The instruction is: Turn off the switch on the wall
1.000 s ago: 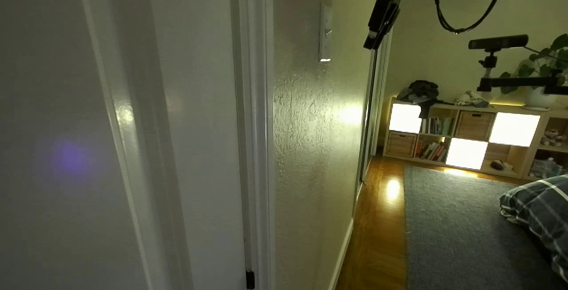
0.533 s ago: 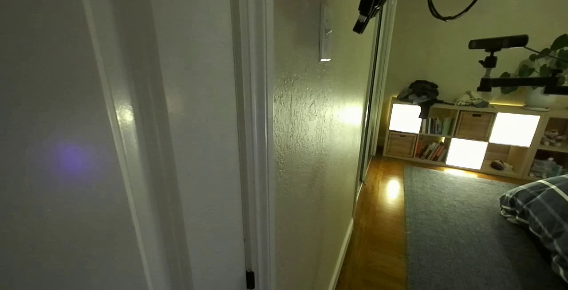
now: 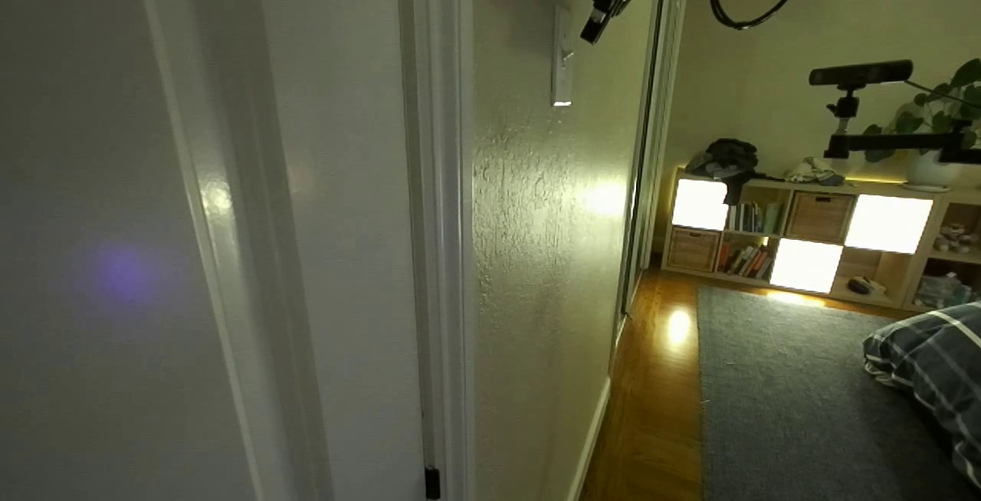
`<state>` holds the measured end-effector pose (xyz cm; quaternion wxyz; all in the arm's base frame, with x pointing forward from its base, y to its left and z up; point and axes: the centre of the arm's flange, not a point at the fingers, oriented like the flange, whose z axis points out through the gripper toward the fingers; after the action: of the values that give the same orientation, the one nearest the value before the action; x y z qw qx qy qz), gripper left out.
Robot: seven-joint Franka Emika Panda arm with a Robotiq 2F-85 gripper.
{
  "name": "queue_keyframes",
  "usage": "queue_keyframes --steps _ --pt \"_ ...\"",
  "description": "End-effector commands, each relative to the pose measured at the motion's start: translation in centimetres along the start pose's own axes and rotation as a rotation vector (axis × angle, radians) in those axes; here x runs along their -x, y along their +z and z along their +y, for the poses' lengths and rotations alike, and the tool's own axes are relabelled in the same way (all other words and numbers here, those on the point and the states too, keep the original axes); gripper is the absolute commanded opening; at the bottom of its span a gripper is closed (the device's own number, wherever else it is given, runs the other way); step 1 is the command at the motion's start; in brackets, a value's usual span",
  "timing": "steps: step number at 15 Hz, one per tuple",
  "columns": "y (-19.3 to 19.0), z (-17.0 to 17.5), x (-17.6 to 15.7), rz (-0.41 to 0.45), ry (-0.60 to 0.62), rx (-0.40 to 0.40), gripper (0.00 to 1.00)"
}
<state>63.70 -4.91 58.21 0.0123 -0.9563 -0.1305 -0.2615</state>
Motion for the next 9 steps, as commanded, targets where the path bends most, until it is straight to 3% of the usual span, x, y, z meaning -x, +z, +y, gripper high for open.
queue_keyframes --steps 1,9 --pt "0.3 0.0 -0.9 0.036 -0.030 -0.023 0.07" --pt "2.1 0.4 -0.9 0.033 -0.037 -0.068 0.07"
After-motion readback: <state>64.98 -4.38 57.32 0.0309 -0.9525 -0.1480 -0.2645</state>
